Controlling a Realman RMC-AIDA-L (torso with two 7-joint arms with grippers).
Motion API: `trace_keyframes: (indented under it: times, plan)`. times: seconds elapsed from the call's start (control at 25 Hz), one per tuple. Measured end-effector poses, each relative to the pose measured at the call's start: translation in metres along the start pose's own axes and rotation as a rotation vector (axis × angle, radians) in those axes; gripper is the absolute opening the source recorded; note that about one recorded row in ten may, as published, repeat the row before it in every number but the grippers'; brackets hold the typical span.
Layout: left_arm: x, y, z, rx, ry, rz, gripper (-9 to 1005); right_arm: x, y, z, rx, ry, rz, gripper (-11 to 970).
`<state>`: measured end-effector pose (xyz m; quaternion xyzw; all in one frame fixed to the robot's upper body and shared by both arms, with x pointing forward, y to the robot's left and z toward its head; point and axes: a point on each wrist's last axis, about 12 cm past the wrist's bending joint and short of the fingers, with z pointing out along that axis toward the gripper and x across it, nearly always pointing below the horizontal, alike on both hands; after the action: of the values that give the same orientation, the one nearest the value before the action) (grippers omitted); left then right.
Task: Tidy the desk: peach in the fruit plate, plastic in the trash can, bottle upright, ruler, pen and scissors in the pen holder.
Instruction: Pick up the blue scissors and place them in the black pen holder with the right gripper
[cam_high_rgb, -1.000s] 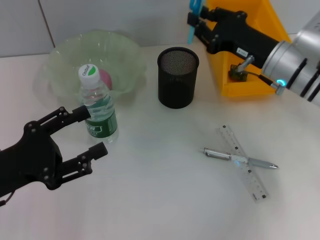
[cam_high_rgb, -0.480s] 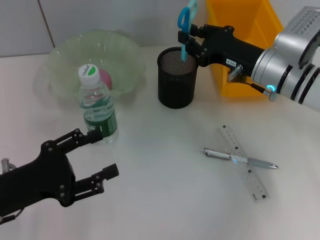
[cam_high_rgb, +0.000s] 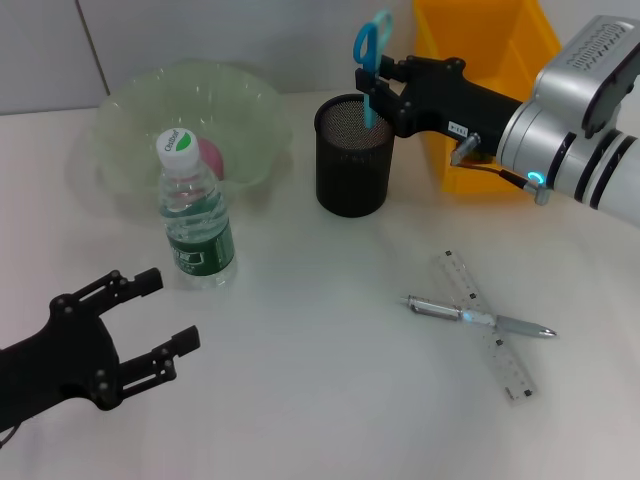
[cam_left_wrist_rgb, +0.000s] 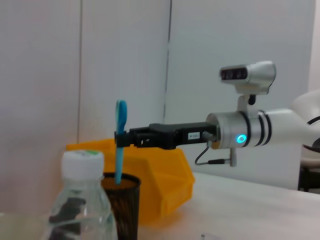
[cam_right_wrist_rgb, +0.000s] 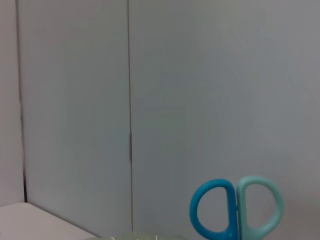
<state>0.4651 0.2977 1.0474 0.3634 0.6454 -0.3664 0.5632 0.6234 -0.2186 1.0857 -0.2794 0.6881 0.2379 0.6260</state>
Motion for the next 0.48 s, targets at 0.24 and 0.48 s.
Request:
trace_keyframes:
  times: [0.24, 0.48]
  plan:
    - [0.0033, -0.0042, -0.0038, -0.002, 0.004, -0.008, 785, 0.0027, 0.0019, 0.0004, 0.003, 0.007, 0.008, 279]
    - [0.0036, -0.0060, -0.0039, 0.005, -0.001, -0.017, 785, 0.0015, 0.0034, 0.0047, -0.002, 0.012, 0.005, 290]
